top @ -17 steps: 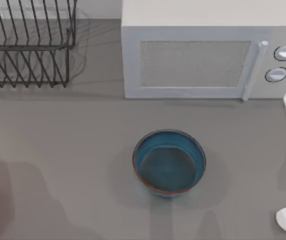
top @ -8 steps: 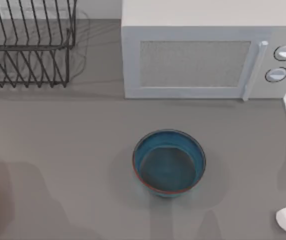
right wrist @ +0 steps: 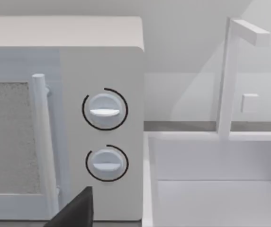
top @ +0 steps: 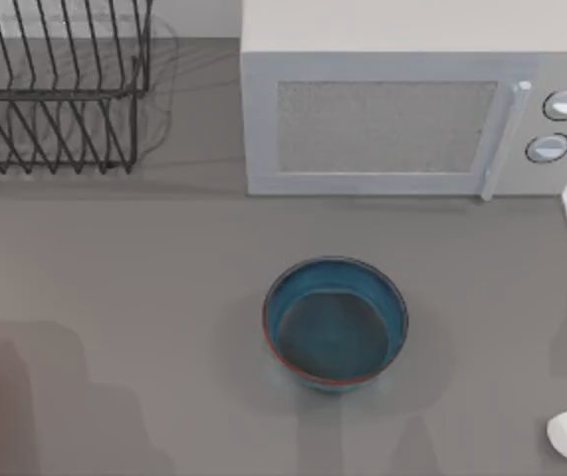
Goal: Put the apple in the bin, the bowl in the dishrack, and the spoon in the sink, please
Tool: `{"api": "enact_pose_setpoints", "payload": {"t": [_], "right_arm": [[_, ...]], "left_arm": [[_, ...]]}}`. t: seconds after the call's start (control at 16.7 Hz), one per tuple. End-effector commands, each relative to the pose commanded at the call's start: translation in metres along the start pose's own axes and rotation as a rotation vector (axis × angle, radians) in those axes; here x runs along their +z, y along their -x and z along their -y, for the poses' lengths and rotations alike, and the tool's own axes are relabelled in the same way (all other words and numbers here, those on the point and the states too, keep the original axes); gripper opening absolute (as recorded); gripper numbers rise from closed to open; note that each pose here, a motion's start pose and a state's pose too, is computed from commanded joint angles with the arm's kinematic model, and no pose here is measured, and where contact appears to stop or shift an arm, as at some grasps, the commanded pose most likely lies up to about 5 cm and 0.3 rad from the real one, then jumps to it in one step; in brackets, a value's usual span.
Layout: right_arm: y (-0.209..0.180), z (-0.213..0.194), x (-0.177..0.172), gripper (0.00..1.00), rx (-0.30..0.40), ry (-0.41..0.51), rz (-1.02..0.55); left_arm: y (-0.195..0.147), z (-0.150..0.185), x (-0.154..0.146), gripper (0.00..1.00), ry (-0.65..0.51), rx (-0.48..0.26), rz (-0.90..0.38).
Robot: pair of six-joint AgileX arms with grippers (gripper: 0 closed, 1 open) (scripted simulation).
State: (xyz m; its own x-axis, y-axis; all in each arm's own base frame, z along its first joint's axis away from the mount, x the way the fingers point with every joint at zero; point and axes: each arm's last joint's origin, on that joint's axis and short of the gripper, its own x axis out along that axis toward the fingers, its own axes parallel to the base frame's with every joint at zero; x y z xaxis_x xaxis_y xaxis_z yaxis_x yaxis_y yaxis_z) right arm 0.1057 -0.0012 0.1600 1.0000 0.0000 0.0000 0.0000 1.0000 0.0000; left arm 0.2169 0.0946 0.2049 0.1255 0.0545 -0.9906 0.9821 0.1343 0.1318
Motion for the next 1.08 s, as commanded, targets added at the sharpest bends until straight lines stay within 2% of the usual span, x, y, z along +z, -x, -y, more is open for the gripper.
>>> {"api": "enact_pose_setpoints", "payload": {"t": [0.18, 0.36, 0.48, 0.66, 0.84, 1.08], "right_arm": [[0.000, 0.000, 0.000, 1.00, 0.000, 0.000, 0.000], [0.000, 0.000, 0.000, 1.00, 0.000, 0.000, 0.000], [0.000, 0.000, 0.000, 1.00, 0.000, 0.000, 0.000], [0.000, 0.000, 0.000, 1.00, 0.000, 0.000, 0.000], [0.000, 0.000, 0.000, 1.00, 0.000, 0.000, 0.000], [0.000, 0.000, 0.000, 1.00, 0.000, 0.000, 0.000]], "left_arm": [[0.010, 0.021, 0.017, 1.00, 0.204, 0.180, -0.024], [0.017, 0.047, 0.035, 1.00, 0.461, 0.428, 0.041], [0.019, 0.064, 0.046, 1.00, 0.641, 0.596, 0.151], [0.015, 0.089, 0.059, 1.00, 0.886, 0.806, 0.407], [0.004, 0.110, 0.069, 1.00, 1.063, 0.935, 0.716], [-0.015, 0.124, 0.077, 1.00, 1.173, 0.991, 1.063]]}}
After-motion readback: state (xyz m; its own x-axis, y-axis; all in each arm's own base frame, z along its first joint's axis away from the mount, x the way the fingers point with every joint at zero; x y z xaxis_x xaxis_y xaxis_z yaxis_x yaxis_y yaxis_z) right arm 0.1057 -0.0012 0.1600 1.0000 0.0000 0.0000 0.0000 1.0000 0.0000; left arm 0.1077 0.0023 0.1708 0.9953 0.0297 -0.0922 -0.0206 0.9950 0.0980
